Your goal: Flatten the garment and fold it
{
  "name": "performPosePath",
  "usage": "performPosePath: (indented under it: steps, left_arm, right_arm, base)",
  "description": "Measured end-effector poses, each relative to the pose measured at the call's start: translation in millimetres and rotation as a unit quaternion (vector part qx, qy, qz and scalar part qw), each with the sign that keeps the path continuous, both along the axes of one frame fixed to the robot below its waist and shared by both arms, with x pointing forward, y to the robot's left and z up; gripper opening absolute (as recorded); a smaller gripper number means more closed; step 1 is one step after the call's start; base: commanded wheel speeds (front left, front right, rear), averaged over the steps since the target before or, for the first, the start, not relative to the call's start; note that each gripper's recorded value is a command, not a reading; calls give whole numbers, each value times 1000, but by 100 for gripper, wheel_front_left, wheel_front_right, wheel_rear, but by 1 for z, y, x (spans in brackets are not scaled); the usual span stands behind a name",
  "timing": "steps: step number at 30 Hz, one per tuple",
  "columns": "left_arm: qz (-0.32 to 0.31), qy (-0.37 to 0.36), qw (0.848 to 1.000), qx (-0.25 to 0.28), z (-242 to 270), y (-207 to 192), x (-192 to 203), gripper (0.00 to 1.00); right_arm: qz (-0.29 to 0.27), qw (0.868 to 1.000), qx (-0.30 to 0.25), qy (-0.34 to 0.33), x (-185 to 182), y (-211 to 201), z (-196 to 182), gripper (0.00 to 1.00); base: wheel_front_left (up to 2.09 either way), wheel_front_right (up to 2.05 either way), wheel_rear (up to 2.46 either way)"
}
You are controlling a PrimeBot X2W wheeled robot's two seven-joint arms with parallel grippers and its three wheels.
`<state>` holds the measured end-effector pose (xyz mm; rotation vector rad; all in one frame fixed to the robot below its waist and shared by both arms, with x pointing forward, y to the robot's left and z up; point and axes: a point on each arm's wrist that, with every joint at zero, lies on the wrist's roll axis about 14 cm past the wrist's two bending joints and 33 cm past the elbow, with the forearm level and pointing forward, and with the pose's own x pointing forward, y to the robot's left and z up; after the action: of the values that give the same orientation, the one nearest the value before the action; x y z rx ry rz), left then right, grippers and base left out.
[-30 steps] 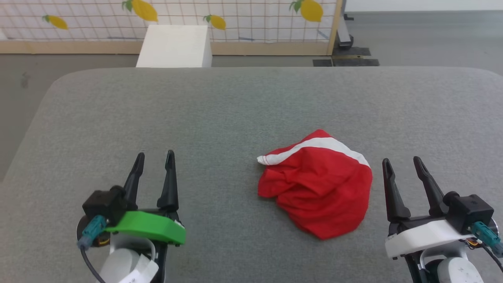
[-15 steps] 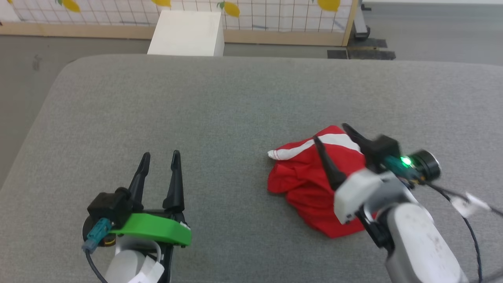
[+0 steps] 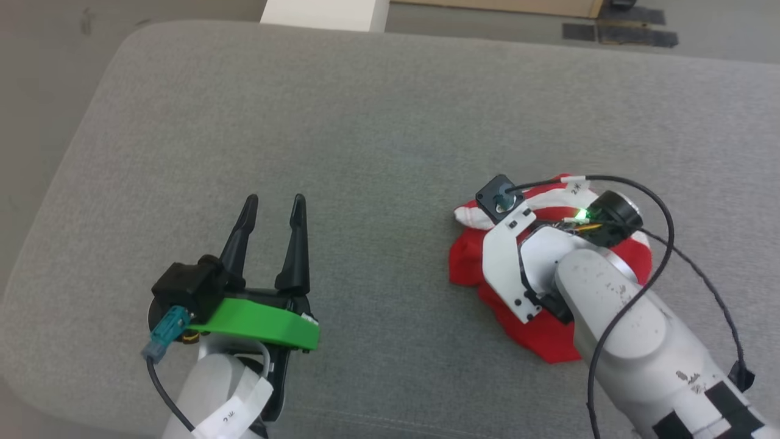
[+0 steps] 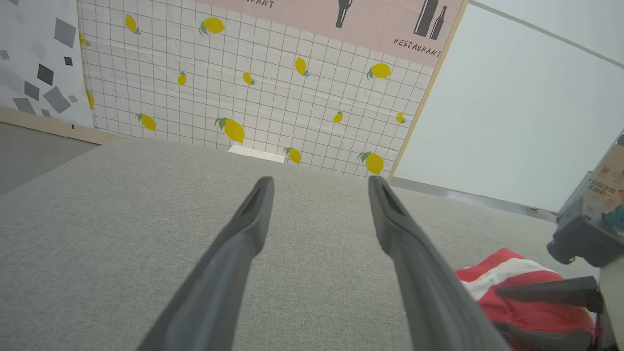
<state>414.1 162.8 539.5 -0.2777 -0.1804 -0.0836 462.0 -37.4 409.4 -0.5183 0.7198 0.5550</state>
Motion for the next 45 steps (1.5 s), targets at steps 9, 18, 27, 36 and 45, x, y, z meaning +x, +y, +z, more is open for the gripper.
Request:
performPosePath:
  steps: [9, 18, 27, 36, 45]
  left_arm:
    - [18, 20, 1000, -2, -13, 11, 0, 100]
    - [19, 9, 1000, -1, -4, 10, -4, 100]
    - [9, -3, 1000, -1, 5, 3, -7, 100]
    - [-17, -3, 1000, -4, 4, -14, -8, 100]
    - [-29, -1, 1000, -5, 2, -23, -4, 100]
  right_arm:
    - [35, 999, 23, 15, 14, 34, -7, 0]
    - [64, 964, 232, -109, 37, 95, 110, 0]
    - [52, 880, 394, -260, 46, 82, 245, 0]
    - [-197, 897, 304, -251, 61, -95, 151, 0]
    - [-400, 891, 170, -129, -26, -221, 17, 100]
  base:
    - [0, 0, 0]
    - [0, 0, 0]
    - [0, 0, 0]
    - [0, 0, 0]
    - [0, 0, 0]
